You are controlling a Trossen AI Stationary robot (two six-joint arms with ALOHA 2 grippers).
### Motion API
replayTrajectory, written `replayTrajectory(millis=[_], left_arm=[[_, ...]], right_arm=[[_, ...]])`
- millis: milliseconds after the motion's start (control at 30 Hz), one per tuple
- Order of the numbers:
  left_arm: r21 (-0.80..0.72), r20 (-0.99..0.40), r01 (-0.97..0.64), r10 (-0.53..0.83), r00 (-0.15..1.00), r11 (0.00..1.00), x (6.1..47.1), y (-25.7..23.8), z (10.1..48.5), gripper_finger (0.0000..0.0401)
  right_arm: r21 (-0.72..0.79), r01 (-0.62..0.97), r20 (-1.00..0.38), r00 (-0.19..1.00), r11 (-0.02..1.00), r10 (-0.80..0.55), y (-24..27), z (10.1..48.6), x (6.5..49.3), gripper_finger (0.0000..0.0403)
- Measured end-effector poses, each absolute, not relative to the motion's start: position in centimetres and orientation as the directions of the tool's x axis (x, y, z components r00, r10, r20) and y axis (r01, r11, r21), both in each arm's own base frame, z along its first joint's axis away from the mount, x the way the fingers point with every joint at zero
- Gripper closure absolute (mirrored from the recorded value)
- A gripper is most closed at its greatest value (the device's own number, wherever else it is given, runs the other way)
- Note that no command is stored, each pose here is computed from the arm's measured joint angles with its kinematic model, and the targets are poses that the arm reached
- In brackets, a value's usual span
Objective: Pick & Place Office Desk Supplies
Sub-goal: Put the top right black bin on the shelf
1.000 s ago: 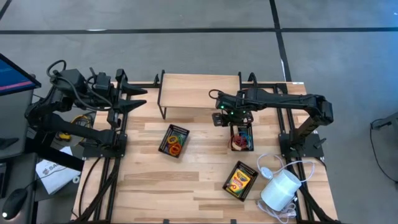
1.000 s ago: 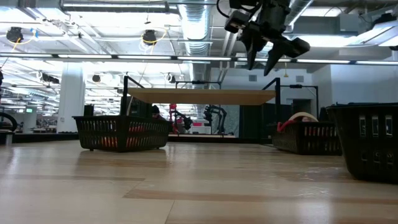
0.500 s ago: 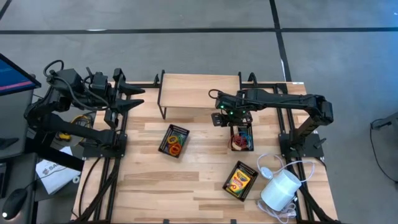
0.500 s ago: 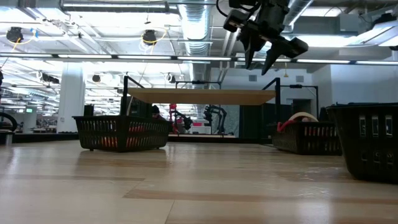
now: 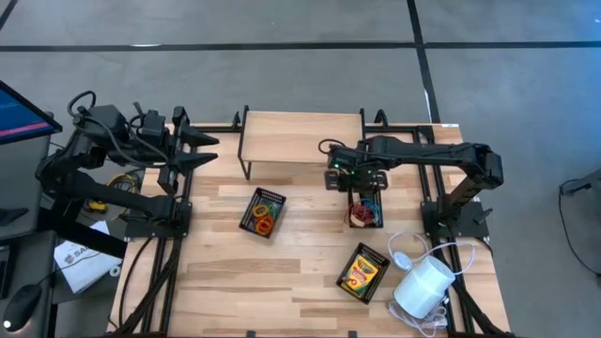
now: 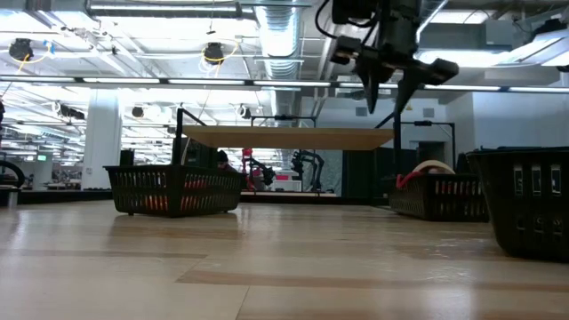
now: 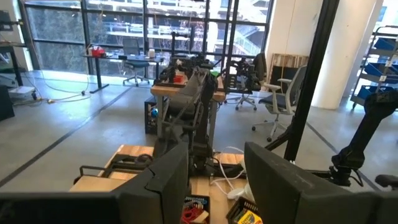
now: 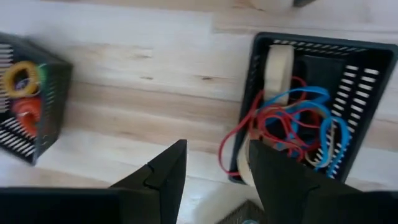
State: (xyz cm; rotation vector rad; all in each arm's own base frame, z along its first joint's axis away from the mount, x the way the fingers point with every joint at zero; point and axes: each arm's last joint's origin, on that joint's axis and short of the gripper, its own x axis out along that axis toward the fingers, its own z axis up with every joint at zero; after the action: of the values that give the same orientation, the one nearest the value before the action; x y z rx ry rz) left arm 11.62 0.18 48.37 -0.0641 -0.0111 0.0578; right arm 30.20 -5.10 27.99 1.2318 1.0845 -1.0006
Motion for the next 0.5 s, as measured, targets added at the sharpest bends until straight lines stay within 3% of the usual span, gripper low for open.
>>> replayTrajectory(millis=[500], left_arm=[[-0.066, 0.033, -0.059, 0.062, 0.998, 0.996, 10.8, 0.2, 48.6, 0.0248]], right_arm=[[0.149, 0.988, -0.988, 0.150, 0.038, -0.031, -5.2, 24.9, 29.6, 0.0233]])
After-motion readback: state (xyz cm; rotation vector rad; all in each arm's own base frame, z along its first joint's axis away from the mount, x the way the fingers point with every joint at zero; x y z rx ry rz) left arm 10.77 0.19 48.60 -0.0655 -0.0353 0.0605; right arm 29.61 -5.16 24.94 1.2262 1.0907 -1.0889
